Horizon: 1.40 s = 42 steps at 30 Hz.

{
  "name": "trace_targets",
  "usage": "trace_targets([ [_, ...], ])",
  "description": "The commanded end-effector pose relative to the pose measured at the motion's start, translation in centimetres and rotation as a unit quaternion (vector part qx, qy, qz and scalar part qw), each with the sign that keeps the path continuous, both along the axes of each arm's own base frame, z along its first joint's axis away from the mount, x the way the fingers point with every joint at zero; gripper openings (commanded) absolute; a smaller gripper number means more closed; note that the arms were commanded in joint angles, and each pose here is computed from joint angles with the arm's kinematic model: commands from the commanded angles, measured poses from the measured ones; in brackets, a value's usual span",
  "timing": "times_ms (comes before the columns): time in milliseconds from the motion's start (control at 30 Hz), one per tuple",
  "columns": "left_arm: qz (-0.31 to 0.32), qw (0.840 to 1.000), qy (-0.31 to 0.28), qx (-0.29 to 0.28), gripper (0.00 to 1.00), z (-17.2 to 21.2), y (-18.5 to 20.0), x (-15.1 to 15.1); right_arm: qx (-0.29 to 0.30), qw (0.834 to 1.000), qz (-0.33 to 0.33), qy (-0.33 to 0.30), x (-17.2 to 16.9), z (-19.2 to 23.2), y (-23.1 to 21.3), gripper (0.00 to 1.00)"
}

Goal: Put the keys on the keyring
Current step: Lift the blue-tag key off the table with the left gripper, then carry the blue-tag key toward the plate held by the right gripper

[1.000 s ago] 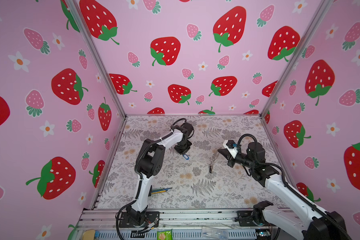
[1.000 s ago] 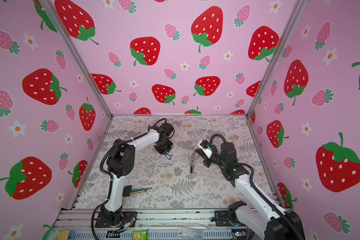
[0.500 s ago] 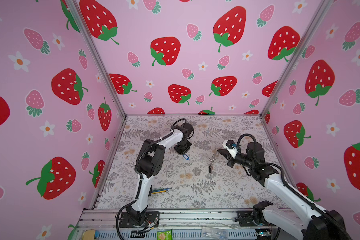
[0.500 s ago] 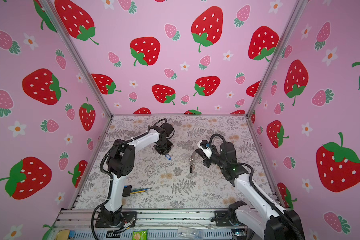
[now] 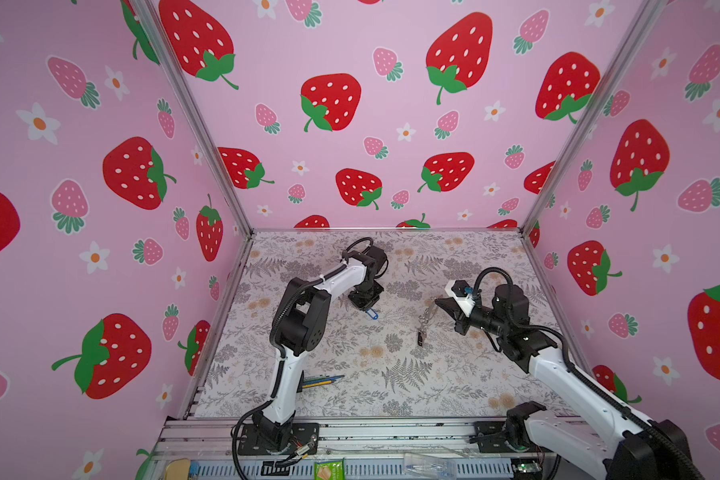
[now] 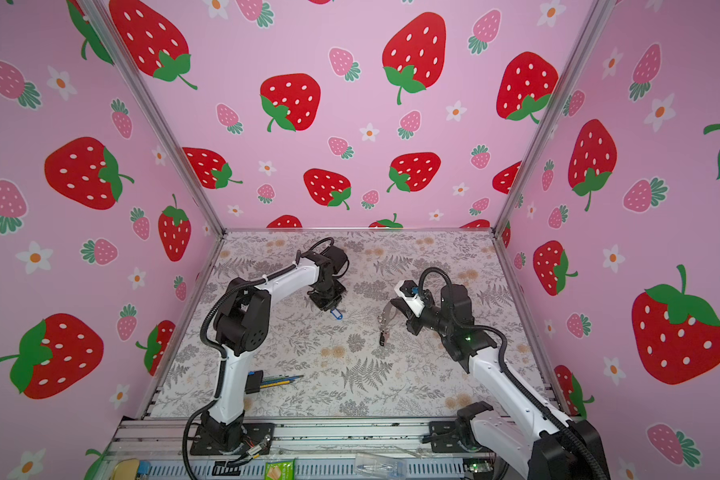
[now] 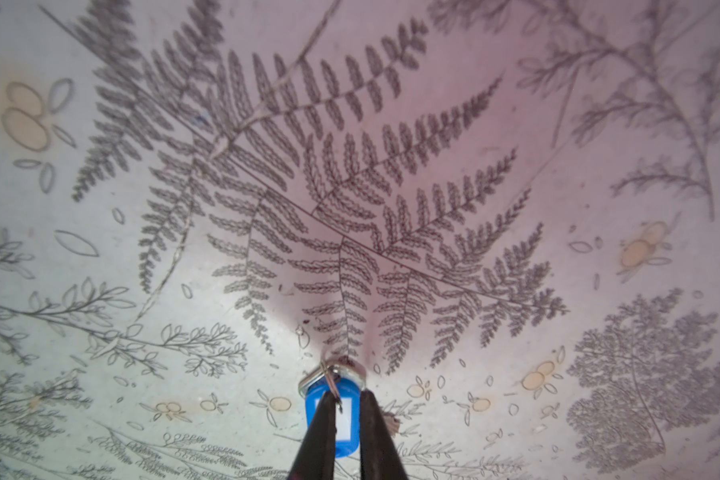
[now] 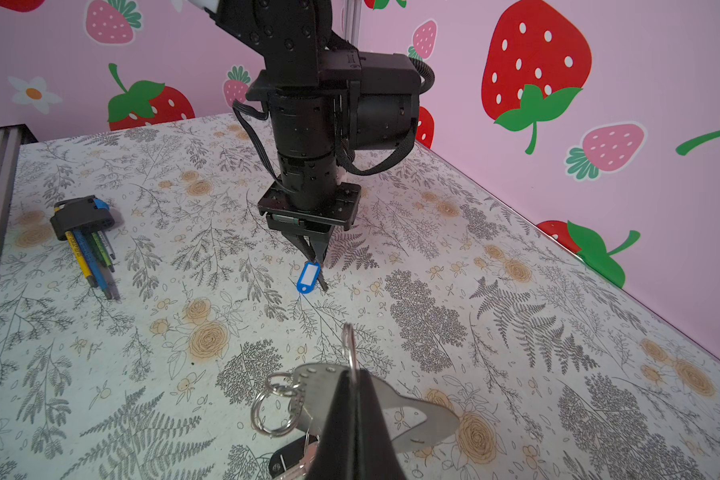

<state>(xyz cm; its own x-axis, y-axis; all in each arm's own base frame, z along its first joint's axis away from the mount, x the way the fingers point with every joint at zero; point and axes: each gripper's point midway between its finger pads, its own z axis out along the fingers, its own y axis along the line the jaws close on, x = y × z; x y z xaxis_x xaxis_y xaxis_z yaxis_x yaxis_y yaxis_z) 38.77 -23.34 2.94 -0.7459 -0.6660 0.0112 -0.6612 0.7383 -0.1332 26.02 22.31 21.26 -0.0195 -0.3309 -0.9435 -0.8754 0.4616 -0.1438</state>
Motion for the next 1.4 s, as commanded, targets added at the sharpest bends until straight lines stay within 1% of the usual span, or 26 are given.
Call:
trace_targets([
  [0,-0.001,0.999,0.02,0.026,0.18,-1.0,0.7,-0.7,0.005,1.0,0.012,-0.01,-0.2,0.2,0.3,0.0],
  [200,-0.003,0.999,0.023,0.029,0.19,-1.2,0.8,-0.8,0.004,1.0,0.012,-0.008,-0.2,0.1,0.3,0.0],
  [567,-0.005,0.999,0.032,0.036,0.15,-1.8,1.0,-1.2,0.003,1.0,0.012,-0.006,-0.1,-0.1,0.3,0.0],
  [667,-0.005,0.999,0.029,0.035,0.11,-1.6,1.0,-1.1,0.003,1.0,0.012,-0.007,-0.1,0.0,0.3,0.0],
  [733,-0.009,0.999,0.024,0.034,0.03,-1.4,1.0,-0.9,0.003,1.0,0.011,-0.007,-0.1,0.0,0.2,0.0],
  [767,-0.01,0.999,0.022,0.032,0.02,-1.2,0.9,-0.8,0.002,1.0,0.011,-0.008,-0.1,0.0,0.3,0.0],
  [800,-0.014,0.999,0.019,0.03,0.0,-1.0,0.8,-0.7,0.003,1.0,0.011,-0.008,-0.1,0.0,0.3,0.0],
  [900,-0.032,0.999,0.007,0.024,0.0,0.0,0.6,-0.4,0.002,1.0,0.01,-0.008,-0.1,0.0,0.3,0.0],
  [1033,-0.08,0.996,-0.029,0.017,0.0,2.5,0.4,0.3,0.001,1.0,0.005,-0.008,0.1,0.0,0.1,0.0],
  [1100,-0.12,0.991,-0.052,0.012,0.0,4.0,0.1,0.6,0.0,1.0,0.001,-0.009,0.2,0.0,0.0,0.0],
  [1167,-0.172,0.982,-0.082,0.011,0.0,5.7,0.0,1.1,-0.001,1.0,-0.001,-0.011,0.2,0.1,0.0,0.0],
  [1267,-0.26,0.956,-0.135,0.022,0.0,8.5,-0.1,1.5,-0.005,1.0,-0.004,-0.011,0.4,0.4,-0.1,0.0],
  [1300,-0.295,0.943,-0.153,0.021,0.0,9.1,-0.2,1.5,-0.008,1.0,-0.005,-0.01,0.5,0.4,-0.1,0.0],
  [1333,-0.318,0.933,-0.166,0.024,0.0,9.6,-0.2,1.4,-0.01,1.0,-0.006,-0.009,0.6,0.4,-0.1,0.0],
  [1367,-0.347,0.919,-0.185,0.024,0.0,10.2,-0.3,1.3,-0.014,1.0,-0.005,-0.007,0.7,0.4,0.0,0.0],
])
